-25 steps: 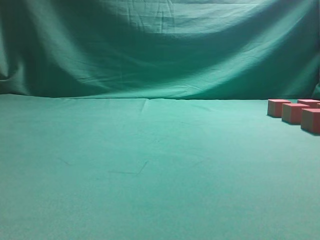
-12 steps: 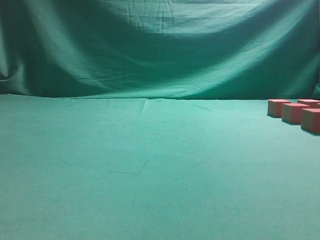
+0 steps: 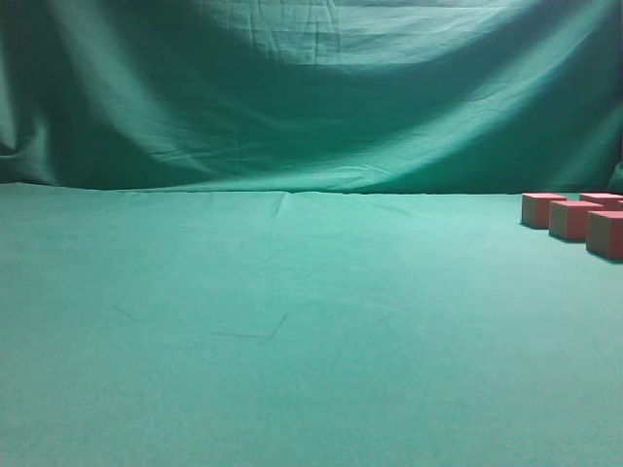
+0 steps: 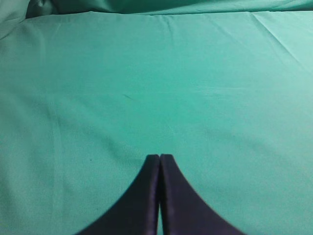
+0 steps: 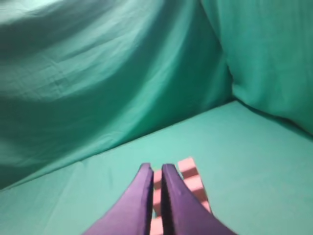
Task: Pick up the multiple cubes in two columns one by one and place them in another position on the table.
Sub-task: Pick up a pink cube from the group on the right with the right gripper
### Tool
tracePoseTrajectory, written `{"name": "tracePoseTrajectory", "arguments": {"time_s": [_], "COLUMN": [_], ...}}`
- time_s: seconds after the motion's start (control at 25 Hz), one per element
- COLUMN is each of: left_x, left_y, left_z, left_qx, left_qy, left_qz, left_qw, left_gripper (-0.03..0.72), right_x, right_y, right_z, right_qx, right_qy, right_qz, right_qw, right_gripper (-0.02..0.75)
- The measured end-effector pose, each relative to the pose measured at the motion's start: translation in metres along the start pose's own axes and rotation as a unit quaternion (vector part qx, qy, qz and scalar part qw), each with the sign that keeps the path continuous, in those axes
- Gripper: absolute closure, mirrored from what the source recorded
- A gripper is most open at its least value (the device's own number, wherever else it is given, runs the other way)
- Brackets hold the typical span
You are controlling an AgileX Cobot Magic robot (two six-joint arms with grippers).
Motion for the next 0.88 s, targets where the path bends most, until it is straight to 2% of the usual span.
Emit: {"name": "tracePoseTrajectory", "arguments": {"time_s": [0.16, 0.24, 0.44, 0.52, 0.68, 0.72, 0.76, 0.88], "left_x": [0.0, 0.0, 0.0, 0.0, 0.0, 0.0, 0.0, 0.0], "left_y": [0.0, 0.0, 0.0, 0.0, 0.0, 0.0, 0.0, 0.0], "left_z": [0.0, 0.0, 0.0, 0.0, 0.0, 0.0, 0.0, 0.0], "left_qx": [0.0, 0.0, 0.0, 0.0, 0.0, 0.0, 0.0, 0.0], "left_qy": [0.0, 0.0, 0.0, 0.0, 0.0, 0.0, 0.0, 0.0], "left_qz": [0.0, 0.0, 0.0, 0.0, 0.0, 0.0, 0.0, 0.0], "left_qw": [1.0, 1.0, 1.0, 1.0, 1.0, 1.0, 1.0, 1.0], "left_gripper": [0.688, 0.688, 0.688, 0.688, 0.688, 0.688, 0.688, 0.688], "right_x": [-0.001, 0.007, 0.023, 0.029, 0.042, 0.046, 0.05, 0.06], "right_y": [-0.025, -0.035, -0.041, -0.045, -0.055, -0.056, -0.057, -0.057], "right_z": [0.015, 0.025, 0.03, 0.036, 0.049, 0.05, 0.051, 0.048], "right_qx": [-0.005, -0.021, -0.046, -0.071, -0.132, -0.136, -0.142, -0.137], "right_qy": [-0.02, -0.029, -0.03, -0.043, -0.081, -0.086, -0.088, -0.063], "right_qz": [0.004, 0.059, 0.127, 0.164, 0.258, 0.288, 0.317, 0.405], "right_qw": [1.0, 0.998, 0.99, 0.983, 0.954, 0.944, 0.933, 0.902], "right_gripper": [0.69, 0.69, 0.69, 0.69, 0.69, 0.738, 0.738, 0.738]}}
Point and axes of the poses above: a point on each arm's last joint axis where the gripper is mounted, x pointing out along that axis toward the gripper, z along the wrist's bending axis when the last joint is at zero, y = z × x, the point moved 1 cm from there along x, pointing out along that axis toward the gripper, and after that the axes turned 2 degrees about x, right-handed, at the moved point
